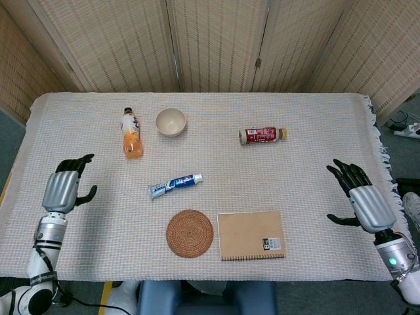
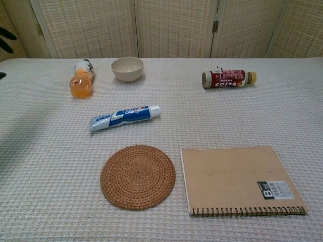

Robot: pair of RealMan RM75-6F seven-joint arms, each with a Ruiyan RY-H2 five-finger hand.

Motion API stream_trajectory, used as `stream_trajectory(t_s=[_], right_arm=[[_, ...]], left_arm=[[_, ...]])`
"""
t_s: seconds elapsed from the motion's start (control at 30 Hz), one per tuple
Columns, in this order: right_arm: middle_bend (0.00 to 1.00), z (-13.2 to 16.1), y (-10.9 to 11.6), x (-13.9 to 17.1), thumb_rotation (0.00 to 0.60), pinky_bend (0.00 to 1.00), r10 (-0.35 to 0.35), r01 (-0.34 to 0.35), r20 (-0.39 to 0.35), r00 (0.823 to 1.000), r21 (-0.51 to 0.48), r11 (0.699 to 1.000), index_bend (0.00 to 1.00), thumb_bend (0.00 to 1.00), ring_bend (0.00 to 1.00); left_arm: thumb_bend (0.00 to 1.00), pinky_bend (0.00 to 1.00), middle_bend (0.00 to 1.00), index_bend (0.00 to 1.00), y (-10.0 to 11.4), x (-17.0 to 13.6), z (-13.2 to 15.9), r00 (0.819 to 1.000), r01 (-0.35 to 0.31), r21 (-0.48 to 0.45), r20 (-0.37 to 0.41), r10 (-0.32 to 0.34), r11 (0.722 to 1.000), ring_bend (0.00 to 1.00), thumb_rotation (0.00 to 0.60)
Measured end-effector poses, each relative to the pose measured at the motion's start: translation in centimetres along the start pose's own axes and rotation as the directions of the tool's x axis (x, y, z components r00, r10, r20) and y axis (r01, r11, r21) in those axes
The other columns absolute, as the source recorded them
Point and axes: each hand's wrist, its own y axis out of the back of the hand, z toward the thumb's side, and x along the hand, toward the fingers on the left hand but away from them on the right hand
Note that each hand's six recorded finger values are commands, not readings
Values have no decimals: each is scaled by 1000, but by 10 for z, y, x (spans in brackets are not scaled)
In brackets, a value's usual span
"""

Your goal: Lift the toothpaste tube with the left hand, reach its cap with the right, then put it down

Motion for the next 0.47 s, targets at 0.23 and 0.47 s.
stream_trajectory(t_s=[0.23, 0.47], right_arm=[[0, -10, -2, 14, 600, 0, -4, 5, 23, 1000, -44, 999, 0, 172, 0], [0, -25, -2, 38, 600, 0, -75, 77, 64, 995, -34, 996, 0, 171, 0]], left_arm=[[425, 165, 261, 203, 12, -45, -38, 996, -48, 2, -70, 48, 999, 226, 600], [424, 147, 261, 214, 17, -100, -59, 995, -66, 37, -78, 69, 997, 227, 600]])
